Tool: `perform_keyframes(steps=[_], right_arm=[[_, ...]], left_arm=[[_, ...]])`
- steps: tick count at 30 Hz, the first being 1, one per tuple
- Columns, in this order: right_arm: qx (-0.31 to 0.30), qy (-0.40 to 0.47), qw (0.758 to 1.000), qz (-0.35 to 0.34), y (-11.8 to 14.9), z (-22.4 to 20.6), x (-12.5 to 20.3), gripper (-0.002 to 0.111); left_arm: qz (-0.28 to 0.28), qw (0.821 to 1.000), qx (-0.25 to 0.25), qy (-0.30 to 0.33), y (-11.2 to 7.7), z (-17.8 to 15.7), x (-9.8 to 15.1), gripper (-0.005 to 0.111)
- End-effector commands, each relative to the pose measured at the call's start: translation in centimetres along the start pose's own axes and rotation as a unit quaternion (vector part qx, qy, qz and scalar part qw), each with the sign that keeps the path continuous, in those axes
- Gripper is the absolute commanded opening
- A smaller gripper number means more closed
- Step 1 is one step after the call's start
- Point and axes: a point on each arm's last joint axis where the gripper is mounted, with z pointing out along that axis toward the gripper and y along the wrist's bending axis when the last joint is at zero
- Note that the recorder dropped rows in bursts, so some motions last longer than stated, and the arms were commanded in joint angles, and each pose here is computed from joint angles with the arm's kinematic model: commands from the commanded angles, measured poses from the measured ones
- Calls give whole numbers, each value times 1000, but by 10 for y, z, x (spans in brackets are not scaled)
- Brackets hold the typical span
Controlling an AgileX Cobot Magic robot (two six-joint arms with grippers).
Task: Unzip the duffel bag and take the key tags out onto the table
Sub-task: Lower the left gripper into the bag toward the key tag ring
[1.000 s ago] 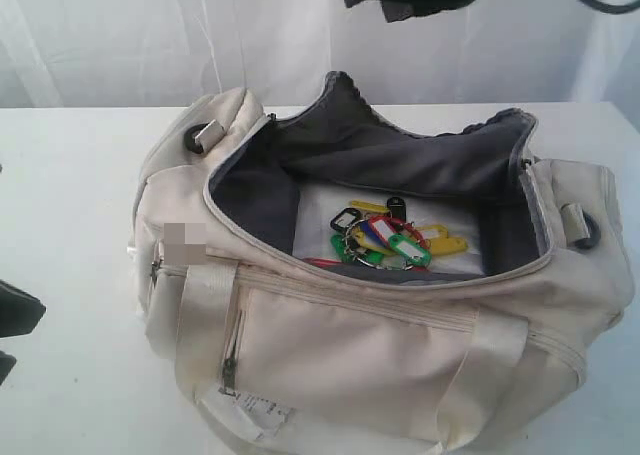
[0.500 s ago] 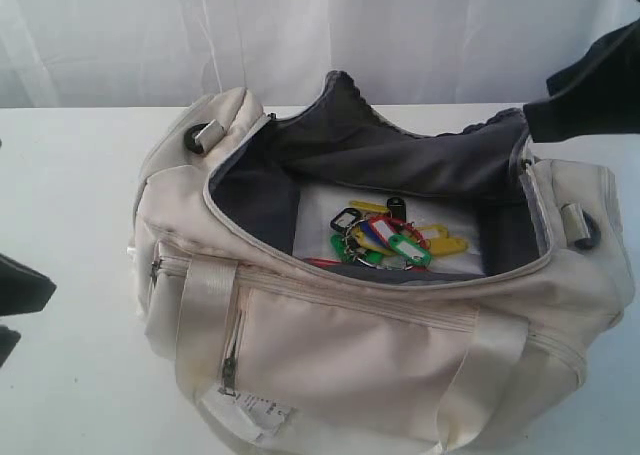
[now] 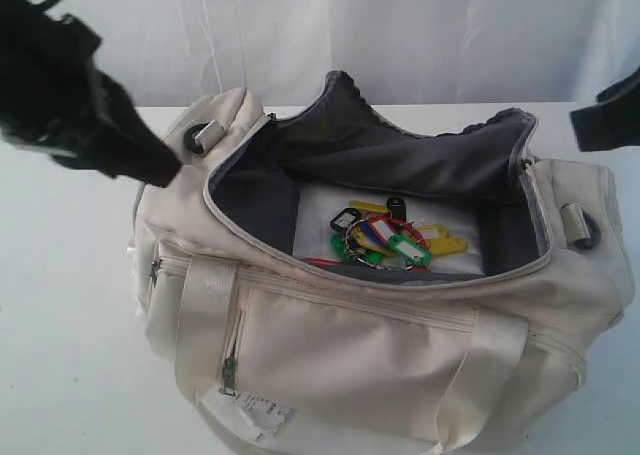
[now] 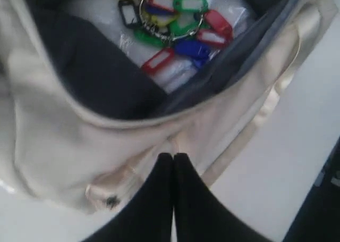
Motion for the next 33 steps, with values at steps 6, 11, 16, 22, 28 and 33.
perform_keyframes(steps=[6, 11, 16, 22, 28, 33], right_arm=[[56, -21, 998, -5, -13, -22, 5, 0], [53, -15, 998, -8, -12, -15, 10, 0], [45, -14, 999, -2, -9, -5, 17, 0], [45, -13, 999, 9, -8, -5, 18, 0], [44, -13, 999, 9, -8, -5, 18, 0], [43, -13, 999, 10, -8, -5, 18, 0]], left_arm=[[79, 988, -7, -132, -19, 89, -77, 0], [74, 991, -6, -110, -18, 148, -78, 0], [82, 995, 47, 29, -23, 194, -50, 0], [86, 981, 96, 142, -33, 215, -26, 0], [99, 969, 124, 188, -45, 212, -17, 0], [117, 970, 124, 176, -44, 213, -19, 0]])
